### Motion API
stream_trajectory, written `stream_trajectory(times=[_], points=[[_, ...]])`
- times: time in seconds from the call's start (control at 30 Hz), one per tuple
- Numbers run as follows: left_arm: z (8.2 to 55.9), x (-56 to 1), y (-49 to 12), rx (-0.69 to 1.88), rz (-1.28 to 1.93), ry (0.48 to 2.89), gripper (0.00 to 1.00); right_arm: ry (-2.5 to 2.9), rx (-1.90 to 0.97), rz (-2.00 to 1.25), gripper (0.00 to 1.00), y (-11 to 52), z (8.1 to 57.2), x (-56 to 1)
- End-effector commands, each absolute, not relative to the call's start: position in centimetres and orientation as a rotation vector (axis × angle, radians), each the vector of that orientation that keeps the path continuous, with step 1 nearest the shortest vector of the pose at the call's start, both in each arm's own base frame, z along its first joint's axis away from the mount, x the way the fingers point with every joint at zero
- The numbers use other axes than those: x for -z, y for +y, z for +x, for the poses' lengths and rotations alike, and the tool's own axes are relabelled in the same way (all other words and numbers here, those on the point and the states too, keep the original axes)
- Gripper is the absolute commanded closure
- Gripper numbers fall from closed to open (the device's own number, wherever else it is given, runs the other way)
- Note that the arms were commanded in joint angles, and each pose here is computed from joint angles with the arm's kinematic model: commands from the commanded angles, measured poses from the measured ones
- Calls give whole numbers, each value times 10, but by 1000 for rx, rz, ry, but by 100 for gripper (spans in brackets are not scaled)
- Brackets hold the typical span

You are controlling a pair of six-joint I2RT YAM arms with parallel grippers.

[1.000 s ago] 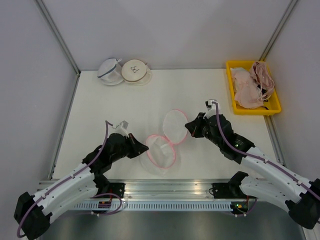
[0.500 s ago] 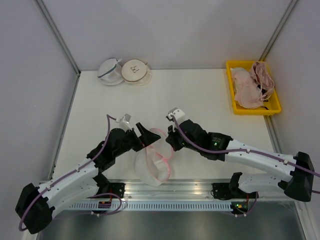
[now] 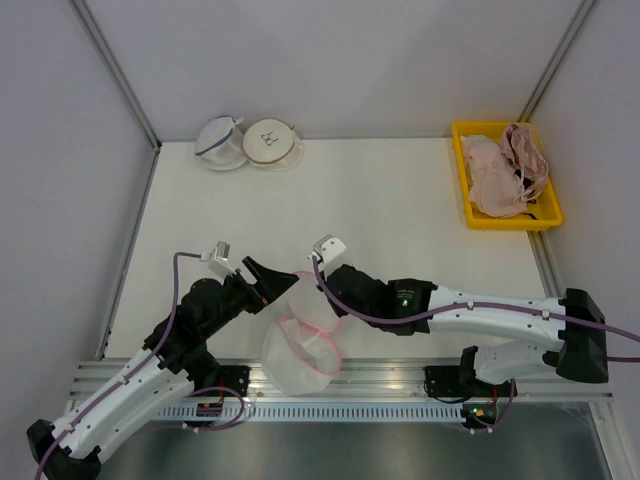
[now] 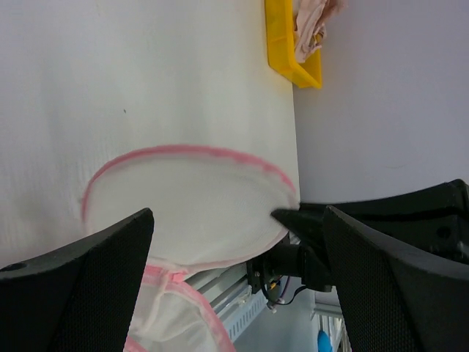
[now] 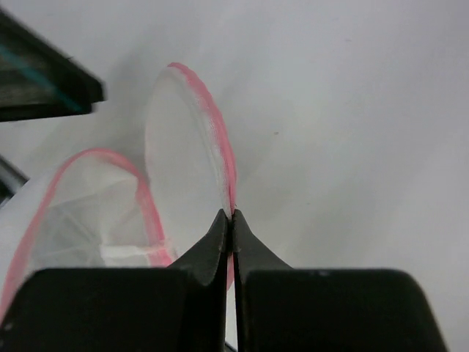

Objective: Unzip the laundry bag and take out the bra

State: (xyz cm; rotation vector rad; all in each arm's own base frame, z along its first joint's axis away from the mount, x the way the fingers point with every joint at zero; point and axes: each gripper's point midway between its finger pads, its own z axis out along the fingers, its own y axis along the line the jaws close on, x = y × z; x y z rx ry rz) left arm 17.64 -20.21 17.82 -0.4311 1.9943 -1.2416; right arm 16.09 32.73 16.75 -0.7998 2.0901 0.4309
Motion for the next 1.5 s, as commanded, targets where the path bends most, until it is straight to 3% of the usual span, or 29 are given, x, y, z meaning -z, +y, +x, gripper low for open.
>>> stream_trajectory(times=[0.0, 0.17, 0.43, 0.7, 1.03, 1.23, 1.27, 1.33, 1.47], points=[[176, -177, -182, 1165, -528, 1989, 1, 1968, -186, -426, 99, 280, 206, -220], [173, -196, -173, 1158, -525, 1940, 1, 1912, 0, -369, 100, 247, 218, -242], [168, -200, -156, 1068, -578, 1984, 1, 1862, -25, -650, 100, 286, 192, -232], [158, -209, -130, 1019, -633, 1932, 1, 1799, 238, -868, 99, 303, 160, -188], [152, -215, -115, 991, -658, 1909, 1, 1778, 7, -1066, 99, 356, 111, -167], [151, -216, -113, 991, -665, 1906, 1, 1820, -228, -1210, 73, 384, 71, -151], [151, -215, -114, 991, -664, 1909, 1, 1822, -292, -1219, 63, 387, 65, -153], [150, -216, -115, 999, -654, 1914, 1, 1831, -429, -1245, 61, 394, 48, -152], [148, -213, -122, 1004, -627, 1953, 0, 1804, -599, -1164, 46, 388, 41, -180]])
